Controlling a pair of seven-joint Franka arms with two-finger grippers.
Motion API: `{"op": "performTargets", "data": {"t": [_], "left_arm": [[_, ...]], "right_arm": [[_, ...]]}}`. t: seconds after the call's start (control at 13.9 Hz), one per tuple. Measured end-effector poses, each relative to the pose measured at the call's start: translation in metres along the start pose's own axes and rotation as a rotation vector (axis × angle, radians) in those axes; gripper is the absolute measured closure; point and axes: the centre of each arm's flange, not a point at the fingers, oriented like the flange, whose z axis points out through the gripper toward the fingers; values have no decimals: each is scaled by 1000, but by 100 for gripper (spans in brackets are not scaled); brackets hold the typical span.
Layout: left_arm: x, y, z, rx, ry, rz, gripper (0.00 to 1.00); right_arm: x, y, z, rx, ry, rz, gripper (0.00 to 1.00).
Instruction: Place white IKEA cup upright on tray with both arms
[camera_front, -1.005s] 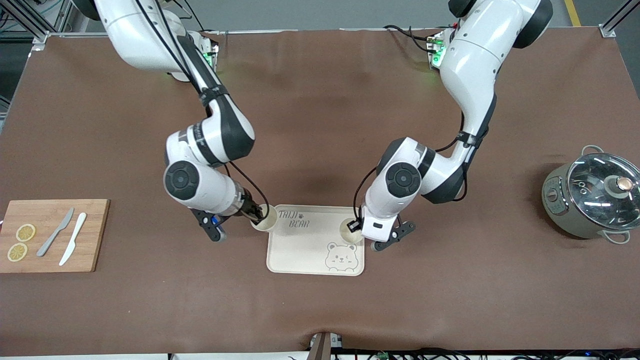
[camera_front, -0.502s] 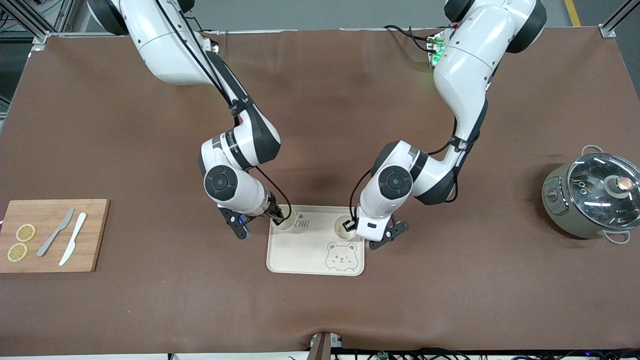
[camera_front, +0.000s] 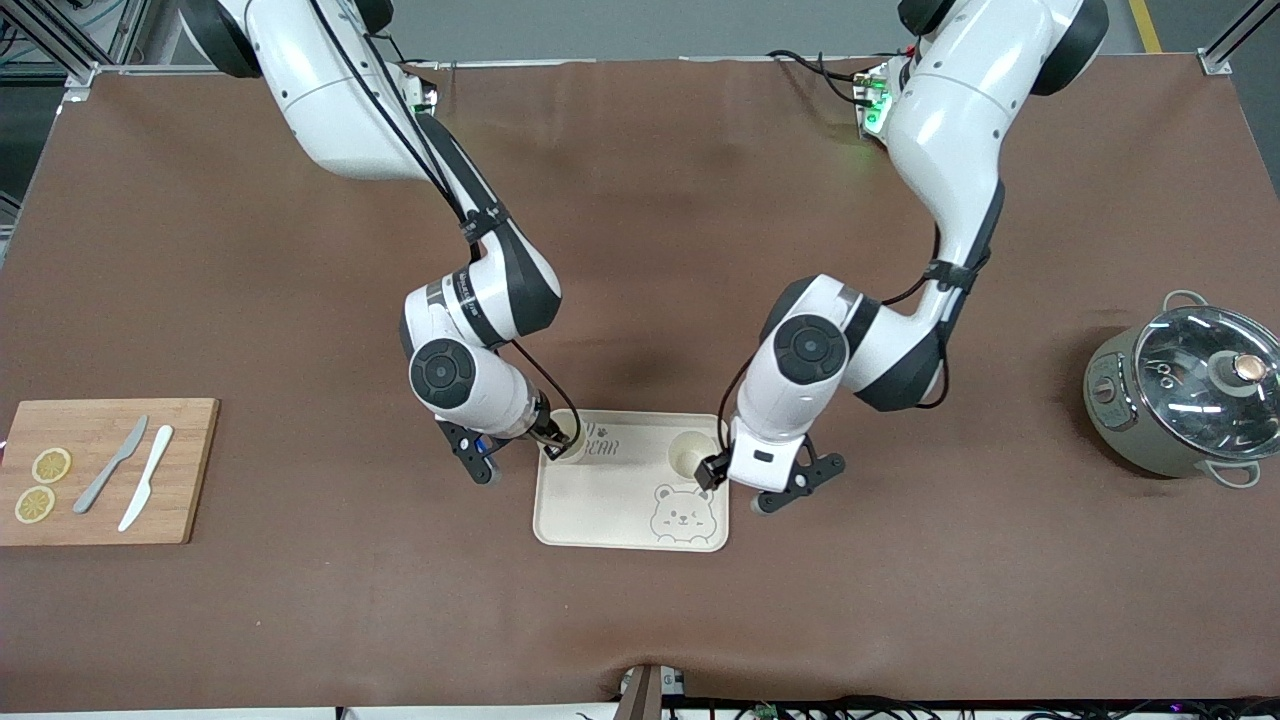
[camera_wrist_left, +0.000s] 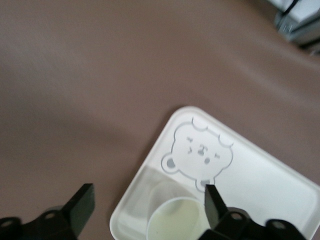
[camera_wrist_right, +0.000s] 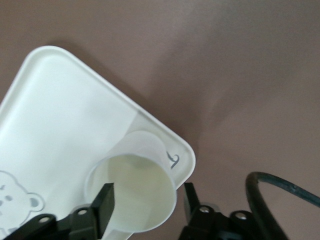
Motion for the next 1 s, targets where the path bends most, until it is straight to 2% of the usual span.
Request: {"op": "performTargets", "data": {"t": [0.22,0.36,0.72,0.86,1.0], "left_arm": [[37,-17,-34,28,101,33,0],[54,-25,-49,43,162,52,0],[130,-80,-106,49,233,50,0],[146,-99,-129,84,230,67,0],[151,-111,-160,107,196,126,0]], "right_arm": [[-4,-13,-45,3,-9,-16,1],[1,-12,-82,-12,-16,-13,0],[64,35,-206,-25,-44,66,0],[90,66,-245,-45,-61,3,0],[118,104,-281,-63,-82,-108,0]]}}
